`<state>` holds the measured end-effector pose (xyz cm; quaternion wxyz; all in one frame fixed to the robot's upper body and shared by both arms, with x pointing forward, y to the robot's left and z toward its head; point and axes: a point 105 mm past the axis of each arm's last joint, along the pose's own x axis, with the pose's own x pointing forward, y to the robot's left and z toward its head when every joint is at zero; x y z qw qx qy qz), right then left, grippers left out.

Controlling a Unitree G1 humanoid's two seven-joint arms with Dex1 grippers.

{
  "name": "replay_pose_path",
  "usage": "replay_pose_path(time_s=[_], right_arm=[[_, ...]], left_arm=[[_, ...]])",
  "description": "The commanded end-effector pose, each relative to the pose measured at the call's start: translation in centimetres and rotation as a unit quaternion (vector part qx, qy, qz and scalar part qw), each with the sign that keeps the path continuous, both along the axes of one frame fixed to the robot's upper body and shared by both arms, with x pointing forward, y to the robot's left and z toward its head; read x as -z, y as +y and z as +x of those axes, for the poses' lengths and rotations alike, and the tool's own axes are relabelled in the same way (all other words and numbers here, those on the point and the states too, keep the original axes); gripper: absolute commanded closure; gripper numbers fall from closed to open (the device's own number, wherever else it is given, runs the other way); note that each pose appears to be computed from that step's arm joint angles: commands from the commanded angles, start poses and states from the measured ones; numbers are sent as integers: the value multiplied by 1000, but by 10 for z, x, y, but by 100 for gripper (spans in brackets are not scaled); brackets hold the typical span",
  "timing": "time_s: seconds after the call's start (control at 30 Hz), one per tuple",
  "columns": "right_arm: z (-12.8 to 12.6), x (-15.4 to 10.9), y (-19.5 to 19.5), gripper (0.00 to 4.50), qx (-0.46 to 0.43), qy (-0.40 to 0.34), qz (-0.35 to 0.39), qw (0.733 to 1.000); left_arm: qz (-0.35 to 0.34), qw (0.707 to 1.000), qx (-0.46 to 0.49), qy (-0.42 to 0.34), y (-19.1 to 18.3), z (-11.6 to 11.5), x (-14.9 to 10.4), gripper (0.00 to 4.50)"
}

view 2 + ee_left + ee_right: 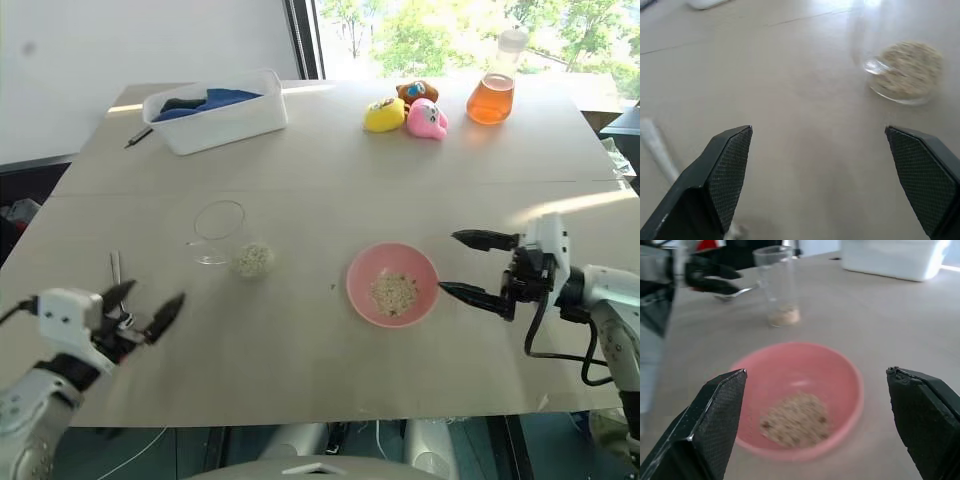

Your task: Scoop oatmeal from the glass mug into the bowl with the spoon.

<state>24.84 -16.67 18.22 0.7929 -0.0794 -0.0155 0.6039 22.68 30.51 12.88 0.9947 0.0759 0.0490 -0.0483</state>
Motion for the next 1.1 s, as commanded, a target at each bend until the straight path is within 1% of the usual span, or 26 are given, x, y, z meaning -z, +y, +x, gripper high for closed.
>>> replay_pose_path(time_s=[0.03, 0.13, 0.27, 0.33, 0.5, 0.57, 0.63, 0.8, 0.87, 0.97, 1.1], right_arm=[[-13, -17, 22, 0, -63, -12, 3, 998], [-15, -23, 34, 0, -84, -19, 5, 996], [-12, -24, 38, 0, -87, -18, 7, 996], [-10, -23, 37, 0, -83, -21, 2, 996], [-6, -23, 34, 0, -72, -25, 3, 997], [-7, -24, 34, 0, -72, -24, 4, 997], [-7, -24, 34, 0, -72, -24, 5, 997], [-9, -25, 36, 0, -75, -25, 6, 997], [-9, -25, 37, 0, -76, -25, 7, 997], [-8, -25, 39, 0, -76, -26, 9, 997], [-7, -26, 40, 0, -74, -27, 12, 997]], left_arm=[[-12, 998, -64, 19, 21, 6, -3, 2], [-31, 994, -93, 46, 26, 15, 6, 2], [-48, 987, -129, 80, 29, 25, 19, 2], [-51, 984, -144, 87, 31, 25, 21, 2], [-58, 977, -183, 95, 39, 13, 24, 2], [-61, 976, -190, 82, 37, 8, 20, 2], [-51, 975, -207, 71, 40, 4, 16, 2], [-49, 968, -243, 26, 49, 0, 6, 2], [-52, 967, -247, 37, 50, -1, 10, 2], [-55, 963, -247, 92, 52, -5, 31, 2], [-63, 961, -226, 144, 48, -6, 50, 2]])
